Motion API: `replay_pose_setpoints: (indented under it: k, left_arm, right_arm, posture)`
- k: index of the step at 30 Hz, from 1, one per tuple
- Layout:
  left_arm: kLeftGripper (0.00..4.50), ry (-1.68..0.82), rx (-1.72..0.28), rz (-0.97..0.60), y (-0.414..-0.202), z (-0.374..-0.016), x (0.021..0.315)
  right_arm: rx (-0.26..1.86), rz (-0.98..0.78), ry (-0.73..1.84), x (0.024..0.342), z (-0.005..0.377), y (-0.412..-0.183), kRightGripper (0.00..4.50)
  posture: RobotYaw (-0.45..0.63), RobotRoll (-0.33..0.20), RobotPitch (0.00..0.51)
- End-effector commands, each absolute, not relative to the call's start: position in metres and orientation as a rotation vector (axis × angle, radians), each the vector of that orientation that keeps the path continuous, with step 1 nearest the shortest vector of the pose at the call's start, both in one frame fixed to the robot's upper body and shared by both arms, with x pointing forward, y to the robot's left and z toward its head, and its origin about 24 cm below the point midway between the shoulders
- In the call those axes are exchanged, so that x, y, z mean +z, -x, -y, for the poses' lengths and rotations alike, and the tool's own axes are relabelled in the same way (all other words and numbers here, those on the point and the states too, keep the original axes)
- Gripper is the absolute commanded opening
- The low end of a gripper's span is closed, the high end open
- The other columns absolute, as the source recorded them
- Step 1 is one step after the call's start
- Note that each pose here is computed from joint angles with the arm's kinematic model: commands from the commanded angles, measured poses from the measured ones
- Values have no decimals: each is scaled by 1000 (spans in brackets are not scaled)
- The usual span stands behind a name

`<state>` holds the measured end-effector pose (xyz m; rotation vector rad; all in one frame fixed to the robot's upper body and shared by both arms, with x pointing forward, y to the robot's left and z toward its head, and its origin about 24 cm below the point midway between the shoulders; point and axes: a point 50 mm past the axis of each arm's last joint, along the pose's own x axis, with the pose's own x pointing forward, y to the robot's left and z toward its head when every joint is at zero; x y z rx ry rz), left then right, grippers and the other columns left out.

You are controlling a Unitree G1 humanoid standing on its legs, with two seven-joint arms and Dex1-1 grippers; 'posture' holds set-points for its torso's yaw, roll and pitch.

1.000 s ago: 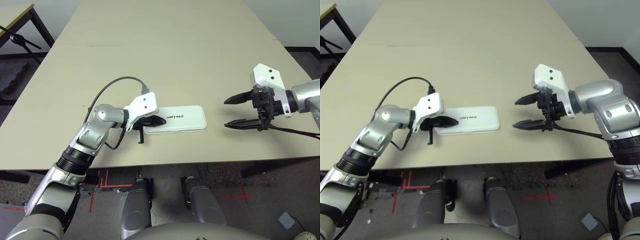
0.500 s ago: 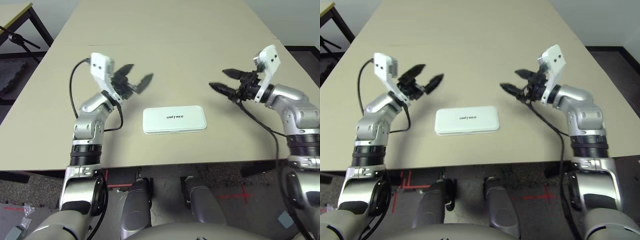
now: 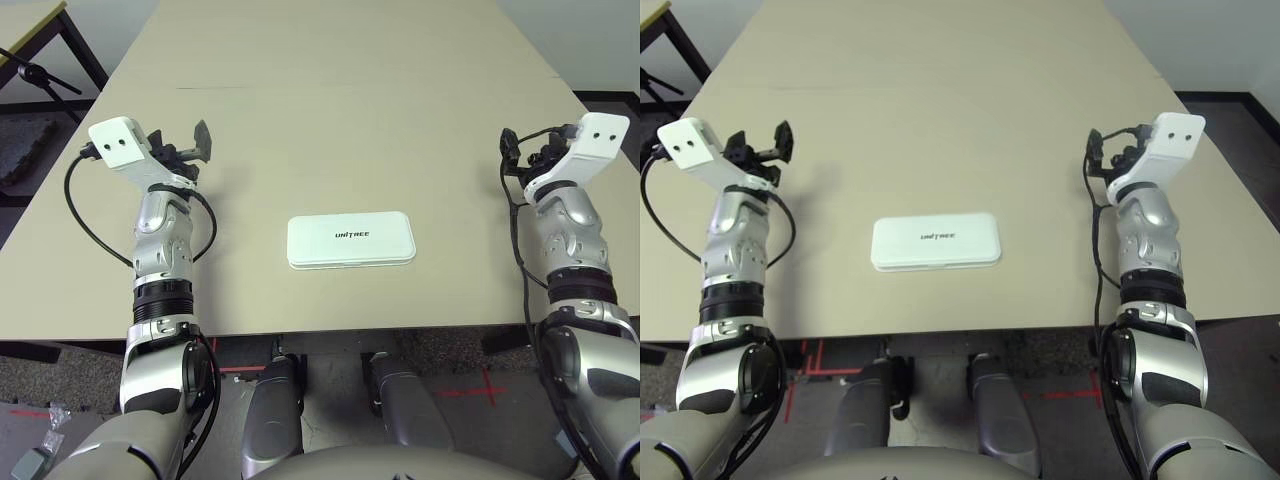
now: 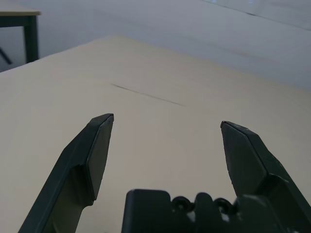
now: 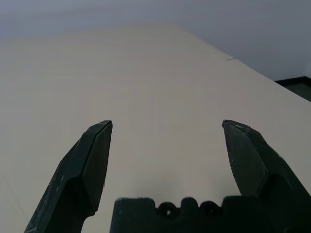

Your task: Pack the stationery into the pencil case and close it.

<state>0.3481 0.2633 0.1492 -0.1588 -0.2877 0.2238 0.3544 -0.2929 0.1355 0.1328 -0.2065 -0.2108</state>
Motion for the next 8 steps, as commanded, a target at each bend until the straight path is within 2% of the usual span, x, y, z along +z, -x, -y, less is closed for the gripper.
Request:
replay_pose_setpoints:
  k: [1,8]
  left_arm:
    - [4450,137,275,283,-346,-273,146]
    - [4450,113,283,297,-346,-277,150]
  right_arm:
    - [-229,229,-228,135,294,-354,4500]
    - [-215,239,-257,138,294,-356,4500]
  posture:
    - [-151,0,169]
    - [-145,0,170]
